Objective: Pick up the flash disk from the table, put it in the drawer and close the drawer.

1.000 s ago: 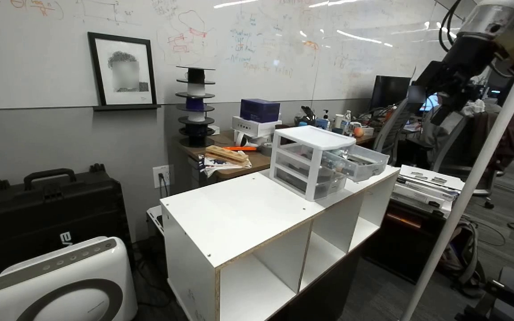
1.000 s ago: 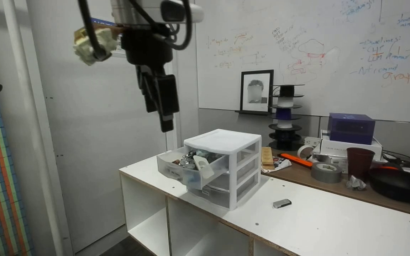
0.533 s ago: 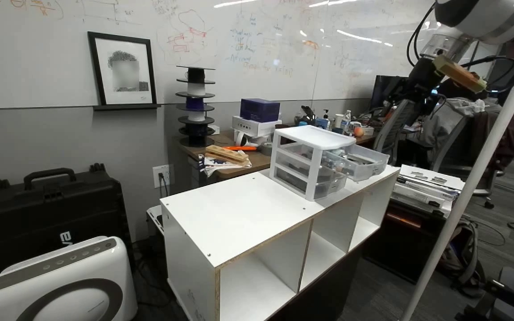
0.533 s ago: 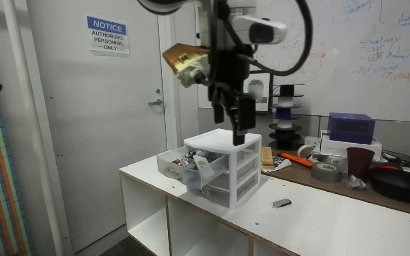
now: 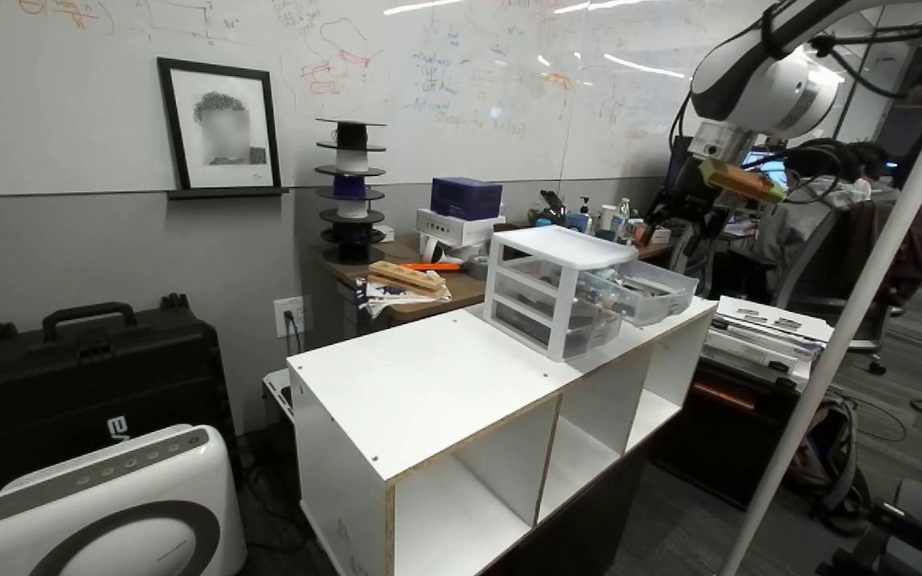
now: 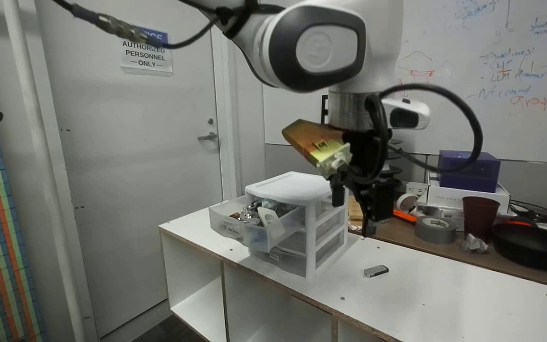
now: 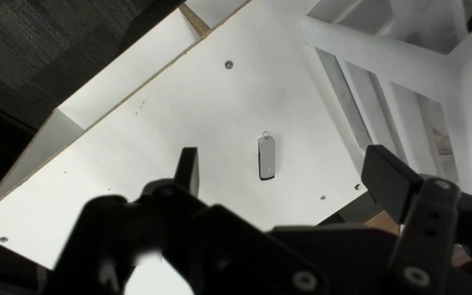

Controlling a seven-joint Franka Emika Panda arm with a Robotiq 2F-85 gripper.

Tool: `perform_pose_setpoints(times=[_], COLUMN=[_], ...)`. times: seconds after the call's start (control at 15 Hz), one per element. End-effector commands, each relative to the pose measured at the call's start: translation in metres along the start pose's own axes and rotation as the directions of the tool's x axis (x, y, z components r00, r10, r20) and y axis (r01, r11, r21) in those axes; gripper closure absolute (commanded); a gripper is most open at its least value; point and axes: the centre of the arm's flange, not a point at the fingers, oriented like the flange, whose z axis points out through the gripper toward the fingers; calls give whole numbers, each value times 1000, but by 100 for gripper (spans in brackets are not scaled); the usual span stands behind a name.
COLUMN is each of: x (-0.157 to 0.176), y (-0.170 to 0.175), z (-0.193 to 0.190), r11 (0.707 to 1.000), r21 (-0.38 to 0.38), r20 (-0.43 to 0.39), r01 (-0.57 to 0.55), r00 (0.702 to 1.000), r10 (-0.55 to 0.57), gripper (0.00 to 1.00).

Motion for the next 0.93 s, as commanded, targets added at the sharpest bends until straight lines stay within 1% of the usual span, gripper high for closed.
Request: perform_pose_setpoints(times=[0.0,0.07,0.2,0.4,0.67,0.87], x=[36,40,51,70,89,93], y=[-20,-24,-32,-34,-22,-5], z=[54,70,91,99,100,111], r11=[999,999,999,998,996,995], r21=[-30,-32,-36,-51,-67,-59], r20=[-24,-26,-59,-120,-126,-99], r01=[9,9,-1,-21,-52,-84], r00=[1000,1000,998,993,991,992], r10=[-10,-10,-1,15,43,78], gripper=[0,0,0,0,0,0])
